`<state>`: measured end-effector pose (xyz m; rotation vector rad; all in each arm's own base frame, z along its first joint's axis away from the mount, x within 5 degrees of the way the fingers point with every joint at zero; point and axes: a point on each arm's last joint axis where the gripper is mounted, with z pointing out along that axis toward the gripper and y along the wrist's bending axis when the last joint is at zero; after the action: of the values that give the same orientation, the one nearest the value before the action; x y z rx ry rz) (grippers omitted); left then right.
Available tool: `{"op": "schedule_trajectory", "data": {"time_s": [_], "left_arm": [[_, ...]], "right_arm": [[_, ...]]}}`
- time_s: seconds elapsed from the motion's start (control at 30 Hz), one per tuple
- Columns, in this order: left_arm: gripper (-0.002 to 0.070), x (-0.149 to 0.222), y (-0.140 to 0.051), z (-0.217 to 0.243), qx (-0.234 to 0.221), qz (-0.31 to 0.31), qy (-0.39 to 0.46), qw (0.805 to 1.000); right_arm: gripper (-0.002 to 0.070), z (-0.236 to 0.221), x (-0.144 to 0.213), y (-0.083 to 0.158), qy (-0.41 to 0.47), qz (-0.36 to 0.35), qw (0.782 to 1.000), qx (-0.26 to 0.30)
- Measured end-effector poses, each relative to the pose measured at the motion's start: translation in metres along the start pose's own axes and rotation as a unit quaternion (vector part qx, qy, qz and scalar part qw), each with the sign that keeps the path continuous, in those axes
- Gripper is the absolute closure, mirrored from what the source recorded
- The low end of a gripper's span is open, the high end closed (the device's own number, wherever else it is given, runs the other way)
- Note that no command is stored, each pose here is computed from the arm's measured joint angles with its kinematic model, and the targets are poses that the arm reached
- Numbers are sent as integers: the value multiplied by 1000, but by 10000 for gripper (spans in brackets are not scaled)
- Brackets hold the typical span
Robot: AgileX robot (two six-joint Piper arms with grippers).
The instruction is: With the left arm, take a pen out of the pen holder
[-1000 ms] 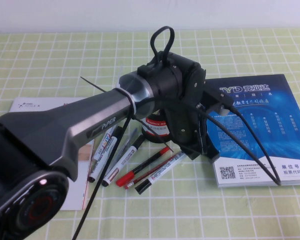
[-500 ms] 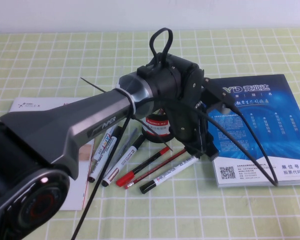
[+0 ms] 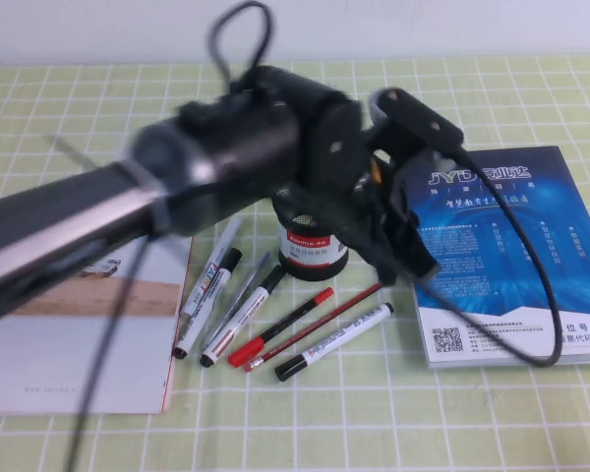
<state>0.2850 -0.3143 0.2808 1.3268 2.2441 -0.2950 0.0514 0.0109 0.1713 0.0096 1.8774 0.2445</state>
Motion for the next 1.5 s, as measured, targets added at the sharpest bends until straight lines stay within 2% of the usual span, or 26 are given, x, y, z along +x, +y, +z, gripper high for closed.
{"op": "schedule_trajectory", "data": {"time_s": [0.13,0.37,0.7,0.8,0.9,1.33,1.5], "left_arm": [[659,25,-7,-37,-22,-24,-81,996],[674,90,-20,-100,-48,-84,-197,976],[675,179,-45,-169,-82,-79,-376,920],[675,198,-49,-171,-89,-69,-390,914],[675,213,-53,-166,-90,-66,-385,916],[675,227,-55,-153,-94,-52,-352,930],[675,245,-55,-139,-104,-59,-361,925]], "right_arm": [[691,0,0,0,0,0,1000,0],[691,0,0,0,0,0,1000,0],[691,0,0,0,0,0,1000,0],[692,0,0,0,0,0,1000,0],[691,0,0,0,0,0,1000,0],[691,0,0,0,0,0,1000,0],[691,0,0,0,0,0,1000,0]]}}
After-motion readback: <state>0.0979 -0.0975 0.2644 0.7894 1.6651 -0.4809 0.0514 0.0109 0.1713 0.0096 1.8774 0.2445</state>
